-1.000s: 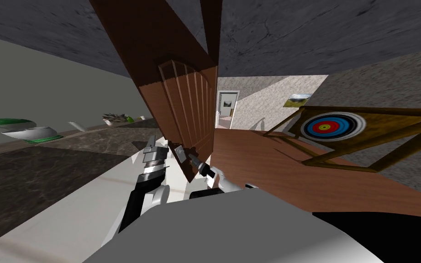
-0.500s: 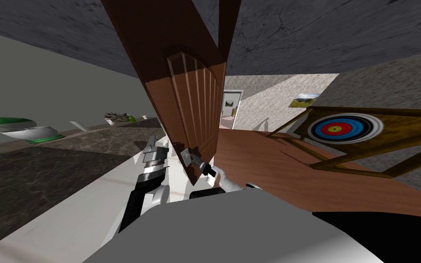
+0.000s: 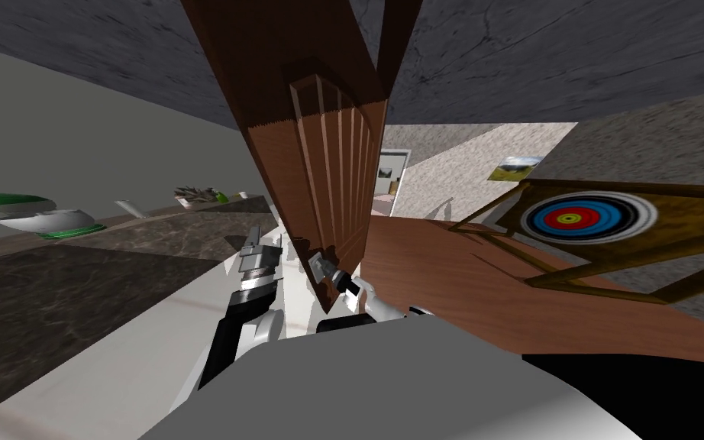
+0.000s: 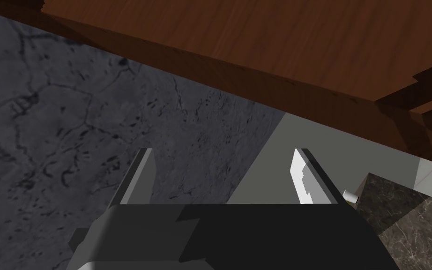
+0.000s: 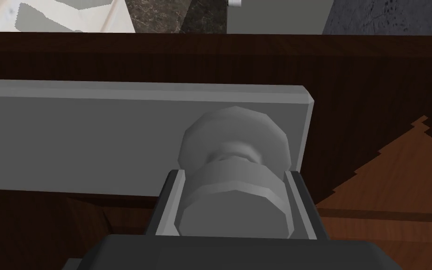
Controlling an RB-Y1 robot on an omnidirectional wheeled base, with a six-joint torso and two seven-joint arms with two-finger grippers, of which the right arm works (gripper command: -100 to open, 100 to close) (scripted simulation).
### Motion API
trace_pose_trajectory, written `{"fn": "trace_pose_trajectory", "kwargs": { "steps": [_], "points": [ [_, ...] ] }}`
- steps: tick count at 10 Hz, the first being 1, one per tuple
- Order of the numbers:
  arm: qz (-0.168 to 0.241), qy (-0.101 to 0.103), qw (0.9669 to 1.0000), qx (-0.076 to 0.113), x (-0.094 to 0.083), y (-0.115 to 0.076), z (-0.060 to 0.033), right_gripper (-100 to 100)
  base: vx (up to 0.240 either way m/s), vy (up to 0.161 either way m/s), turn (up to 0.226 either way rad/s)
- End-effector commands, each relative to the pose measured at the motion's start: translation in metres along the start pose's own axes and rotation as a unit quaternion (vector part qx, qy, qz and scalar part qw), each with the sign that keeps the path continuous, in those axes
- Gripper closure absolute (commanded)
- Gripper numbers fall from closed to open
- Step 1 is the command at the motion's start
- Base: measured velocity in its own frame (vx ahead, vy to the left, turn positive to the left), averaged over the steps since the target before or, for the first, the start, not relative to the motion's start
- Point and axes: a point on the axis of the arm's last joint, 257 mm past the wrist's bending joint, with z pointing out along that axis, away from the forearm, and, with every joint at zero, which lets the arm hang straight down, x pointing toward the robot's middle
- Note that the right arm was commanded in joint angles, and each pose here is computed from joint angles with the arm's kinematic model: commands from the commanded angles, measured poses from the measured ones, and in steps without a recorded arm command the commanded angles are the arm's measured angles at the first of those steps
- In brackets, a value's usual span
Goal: Push the door open
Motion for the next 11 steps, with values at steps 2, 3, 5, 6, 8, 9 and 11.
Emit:
{"fn": "trace_pose_trajectory", "kwargs": {
  "steps": [2, 3, 5, 6, 8, 9, 11],
  "points": [
    [0.0, 0.0, 1.0, 0.007, 0.0, -0.006, -0.0026, 100, -0.018, -0.024, -0.002],
    [0.0, 0.0, 1.0, 0.007, 0.0, -0.006, -0.0026, 100, -0.01, -0.01, -0.005],
    [-0.004, -0.004, 0.9999, 0.011, -0.005, -0.01, -0.0079, 100, 0.02, 0.038, -0.042],
    [-0.005, -0.005, 0.9999, 0.011, -0.006, -0.011, -0.009, 100, 0.051, 0.134, -0.113],
    [-0.008, -0.008, 0.9998, 0.015, -0.009, -0.015, -0.0146, 100, 0.095, 0.176, -0.093],
    [-0.009, -0.009, 0.9998, 0.017, -0.011, -0.017, -0.0176, 100, 0.098, 0.159, -0.093],
    [-0.011, -0.013, 0.9996, 0.02, -0.013, -0.02, -0.0239, 100, 0.103, 0.203, -0.128]
  ]
}}
